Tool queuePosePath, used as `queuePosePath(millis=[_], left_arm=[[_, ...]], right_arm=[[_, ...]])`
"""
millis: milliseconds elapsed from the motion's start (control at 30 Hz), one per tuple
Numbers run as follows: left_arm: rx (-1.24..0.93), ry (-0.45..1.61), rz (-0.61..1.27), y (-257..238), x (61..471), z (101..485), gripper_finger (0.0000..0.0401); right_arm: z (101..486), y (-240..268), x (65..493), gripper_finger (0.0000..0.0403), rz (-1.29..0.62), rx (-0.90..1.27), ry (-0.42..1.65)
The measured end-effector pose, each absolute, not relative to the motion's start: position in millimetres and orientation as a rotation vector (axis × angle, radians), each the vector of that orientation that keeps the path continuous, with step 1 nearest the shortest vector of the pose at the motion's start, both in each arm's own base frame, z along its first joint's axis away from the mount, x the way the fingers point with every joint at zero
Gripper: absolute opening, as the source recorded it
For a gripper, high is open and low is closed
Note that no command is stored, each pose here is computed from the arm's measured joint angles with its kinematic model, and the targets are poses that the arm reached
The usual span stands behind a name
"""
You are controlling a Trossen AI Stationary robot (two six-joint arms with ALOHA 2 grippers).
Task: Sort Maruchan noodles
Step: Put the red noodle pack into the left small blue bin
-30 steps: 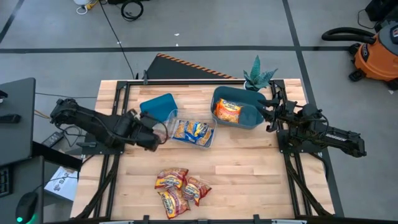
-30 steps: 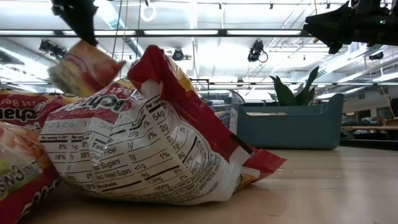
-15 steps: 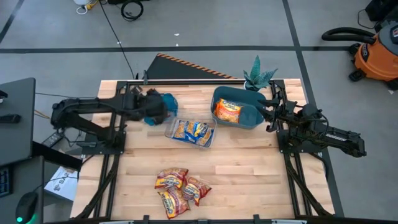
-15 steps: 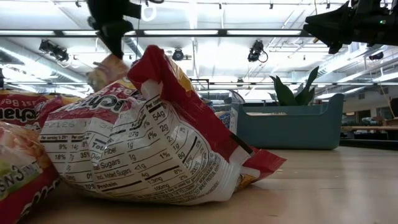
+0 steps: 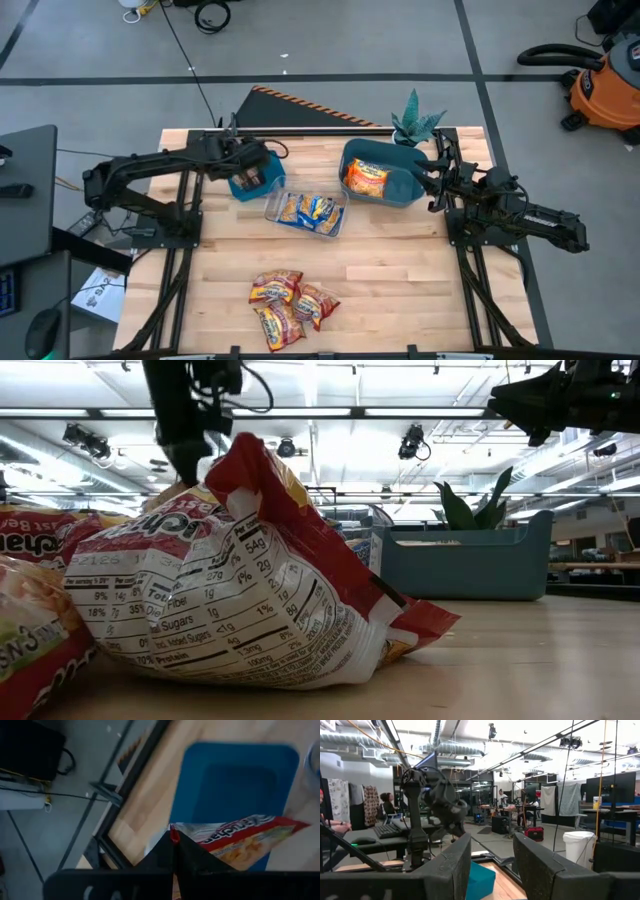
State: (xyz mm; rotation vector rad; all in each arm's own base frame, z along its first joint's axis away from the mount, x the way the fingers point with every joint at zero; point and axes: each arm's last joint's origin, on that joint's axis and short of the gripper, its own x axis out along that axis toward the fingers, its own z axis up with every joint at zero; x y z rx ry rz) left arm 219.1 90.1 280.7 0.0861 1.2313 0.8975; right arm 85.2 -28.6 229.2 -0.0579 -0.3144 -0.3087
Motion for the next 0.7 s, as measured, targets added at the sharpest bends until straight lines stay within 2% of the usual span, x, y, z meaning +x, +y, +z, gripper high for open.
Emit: queuePosePath(millis=[400,700], left_arm=[[0.208,1.263,0.700,91,223,240,0.0009],[0.292,1.173,0.683,100,227,221,0.0009]], right_arm=[[229,-29,85,0.0153,-0.309,-0.058,-0.314],[229,-29,85,0.0153,-0.311,-0.058,-0.314]])
